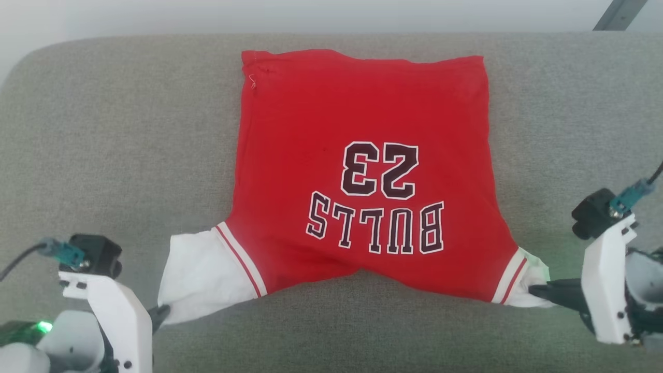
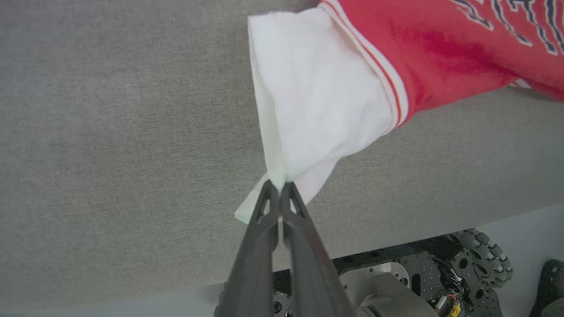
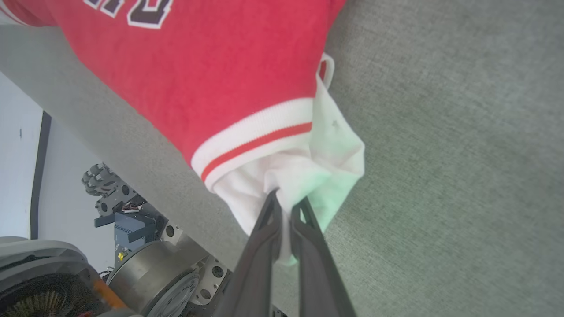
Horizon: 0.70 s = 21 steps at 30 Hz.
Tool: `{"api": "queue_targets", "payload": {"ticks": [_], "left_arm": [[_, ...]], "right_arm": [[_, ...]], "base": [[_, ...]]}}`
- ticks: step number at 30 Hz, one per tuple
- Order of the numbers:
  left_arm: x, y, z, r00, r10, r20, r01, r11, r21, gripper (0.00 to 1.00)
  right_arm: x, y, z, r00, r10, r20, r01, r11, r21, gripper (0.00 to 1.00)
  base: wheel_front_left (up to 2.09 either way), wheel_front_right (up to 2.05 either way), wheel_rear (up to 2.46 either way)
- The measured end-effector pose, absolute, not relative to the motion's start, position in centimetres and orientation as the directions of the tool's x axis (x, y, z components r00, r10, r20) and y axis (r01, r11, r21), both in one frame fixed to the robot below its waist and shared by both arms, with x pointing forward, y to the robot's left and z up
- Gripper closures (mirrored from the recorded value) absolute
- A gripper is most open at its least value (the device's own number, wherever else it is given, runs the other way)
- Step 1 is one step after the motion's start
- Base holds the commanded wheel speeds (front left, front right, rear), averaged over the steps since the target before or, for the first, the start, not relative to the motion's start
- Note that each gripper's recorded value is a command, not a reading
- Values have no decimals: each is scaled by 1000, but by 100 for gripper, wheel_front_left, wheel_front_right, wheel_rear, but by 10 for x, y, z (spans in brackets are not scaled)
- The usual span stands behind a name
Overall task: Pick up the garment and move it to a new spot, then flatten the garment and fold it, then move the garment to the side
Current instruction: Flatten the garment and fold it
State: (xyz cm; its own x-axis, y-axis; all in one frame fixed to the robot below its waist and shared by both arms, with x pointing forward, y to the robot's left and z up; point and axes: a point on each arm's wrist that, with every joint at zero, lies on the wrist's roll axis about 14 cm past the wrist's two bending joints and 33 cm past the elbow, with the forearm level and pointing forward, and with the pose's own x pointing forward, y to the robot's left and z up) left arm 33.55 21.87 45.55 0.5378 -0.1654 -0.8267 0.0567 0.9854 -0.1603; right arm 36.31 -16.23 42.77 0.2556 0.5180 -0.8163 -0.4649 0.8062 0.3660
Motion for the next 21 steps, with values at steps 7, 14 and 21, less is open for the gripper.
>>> {"api": "queue_targets", "payload": {"ticks": [7, 14, 21], "left_arm": [[338, 216, 429, 549, -184, -815, 53, 981, -186, 100], [346, 209, 415, 561, -214, -800, 53, 973, -223, 100], [352, 203, 408, 579, -235, -781, 55, 967, -250, 100]], "right_arm": [[377, -151, 394, 361, 462, -810, -466, 842, 272, 100], [378, -147, 376, 364, 426, -828, -463, 854, 236, 0], [407, -146, 398, 460, 439, -772, -450, 865, 223, 0]], "base": [[0, 0, 0], [0, 0, 0], [0, 0, 0]]}}
